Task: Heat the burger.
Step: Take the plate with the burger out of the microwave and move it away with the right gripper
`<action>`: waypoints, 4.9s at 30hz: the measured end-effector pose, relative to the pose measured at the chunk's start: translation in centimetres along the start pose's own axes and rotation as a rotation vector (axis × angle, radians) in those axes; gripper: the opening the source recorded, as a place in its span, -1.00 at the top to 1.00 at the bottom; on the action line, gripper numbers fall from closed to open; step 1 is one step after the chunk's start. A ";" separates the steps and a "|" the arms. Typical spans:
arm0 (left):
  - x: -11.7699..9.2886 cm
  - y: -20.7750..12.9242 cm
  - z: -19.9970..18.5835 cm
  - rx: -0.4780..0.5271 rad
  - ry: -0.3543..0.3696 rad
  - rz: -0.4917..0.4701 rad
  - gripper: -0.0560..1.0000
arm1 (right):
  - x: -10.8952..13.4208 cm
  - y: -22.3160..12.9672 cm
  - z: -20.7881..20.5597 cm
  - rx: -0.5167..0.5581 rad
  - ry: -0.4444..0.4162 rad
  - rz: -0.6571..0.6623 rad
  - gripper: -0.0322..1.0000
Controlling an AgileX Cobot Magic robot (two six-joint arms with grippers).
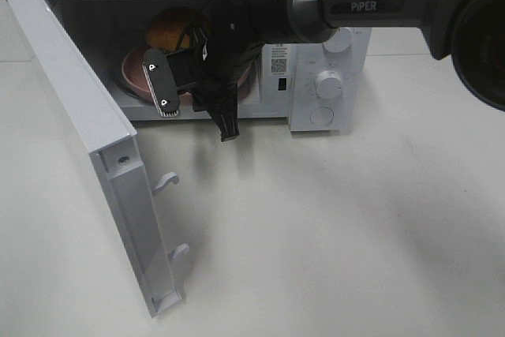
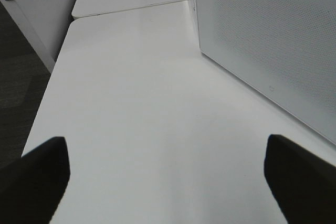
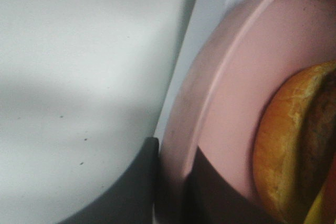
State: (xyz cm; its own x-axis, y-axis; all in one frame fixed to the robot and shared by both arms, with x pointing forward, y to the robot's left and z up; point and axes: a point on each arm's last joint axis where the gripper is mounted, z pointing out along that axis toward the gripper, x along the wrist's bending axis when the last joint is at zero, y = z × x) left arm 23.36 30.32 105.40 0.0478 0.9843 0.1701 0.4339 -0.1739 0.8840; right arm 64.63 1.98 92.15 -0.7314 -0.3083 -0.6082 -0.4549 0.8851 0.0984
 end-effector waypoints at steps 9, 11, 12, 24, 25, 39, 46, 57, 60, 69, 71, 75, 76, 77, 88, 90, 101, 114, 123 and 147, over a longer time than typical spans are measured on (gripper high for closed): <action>0.0 0.0 0.0 0.000 0.000 0.000 -0.85 | 0.9 -0.2 -2.3 -0.001 0.060 -0.066 0.75; 0.0 0.0 0.0 0.000 0.000 0.000 -0.85 | 1.2 -0.4 -3.1 -0.003 0.060 -0.110 0.75; 0.0 0.0 0.0 0.000 0.000 0.000 -0.85 | 1.2 -0.4 -3.1 -0.003 0.060 -0.110 0.75; 0.0 0.0 0.0 0.000 0.000 0.000 -0.85 | 3.2 -1.5 -6.4 -0.007 0.066 -0.268 0.75; 0.0 0.0 0.0 0.000 0.000 0.000 -0.85 | 3.3 -1.6 -6.7 -0.007 0.067 -0.276 0.75; 0.0 0.0 0.0 0.000 0.000 0.000 -0.85 | 5.2 -2.2 -10.7 -0.001 0.030 -0.349 0.75; 0.0 0.0 0.0 0.000 0.000 0.000 -0.85 | 6.7 -2.7 -12.6 0.019 0.039 -0.402 0.74; 0.0 0.0 0.0 0.000 0.000 0.000 -0.85 | 9.6 -3.2 -15.7 0.027 0.058 -0.383 0.74; 0.0 0.0 0.0 0.000 0.000 0.000 -0.85 | 10.4 -3.3 -16.4 0.025 0.061 -0.363 0.74; 0.0 0.0 0.0 0.000 0.000 0.000 -0.85 | 11.9 -3.7 -18.9 0.026 0.041 -0.304 0.74; 0.0 0.0 0.0 0.000 0.000 0.000 -0.85 | 12.9 -4.0 -20.3 0.026 0.030 -0.277 0.74; 0.0 0.0 0.0 0.000 0.000 0.000 -0.85 | 13.6 -4.2 -21.3 0.029 0.032 -0.263 0.74; 0.0 0.0 0.0 0.000 0.000 0.000 -0.85 | 14.2 -4.4 -22.1 0.032 0.033 -0.257 0.74; 0.0 0.0 0.0 0.000 0.000 0.000 -0.85 | 14.2 -4.4 -22.1 0.032 0.033 -0.257 0.74; 0.0 0.0 0.0 0.000 0.000 0.000 -0.85 | 17.3 -5.5 -26.6 0.055 0.008 -0.186 0.74; 0.0 0.0 0.0 0.000 0.000 0.000 -0.85 | 17.7 -5.6 -26.9 0.060 0.008 -0.178 0.74; 0.0 0.0 0.0 0.000 0.000 0.000 -0.85 | 20.0 -6.9 -30.7 0.122 -0.011 -0.033 0.75; 0.0 0.0 0.0 0.000 0.000 0.000 -0.85 | 20.6 -8.0 -31.8 0.229 -0.025 0.197 0.75; 0.0 0.0 0.0 0.000 0.000 0.000 -0.85 | 20.2 -8.7 -31.6 0.309 -0.089 0.370 0.75; 0.0 0.0 0.0 0.000 0.003 0.002 -0.85 | 20.1 -10.0 -24.0 0.636 -0.097 0.976 0.75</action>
State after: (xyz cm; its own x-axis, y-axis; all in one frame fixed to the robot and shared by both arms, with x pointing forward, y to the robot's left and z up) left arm 23.36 30.35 105.40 0.0462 0.9839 0.1725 0.4343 -0.1753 0.8836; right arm 42.29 -21.43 97.83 -0.5757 0.6025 -0.5528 0.6348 0.7554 0.1622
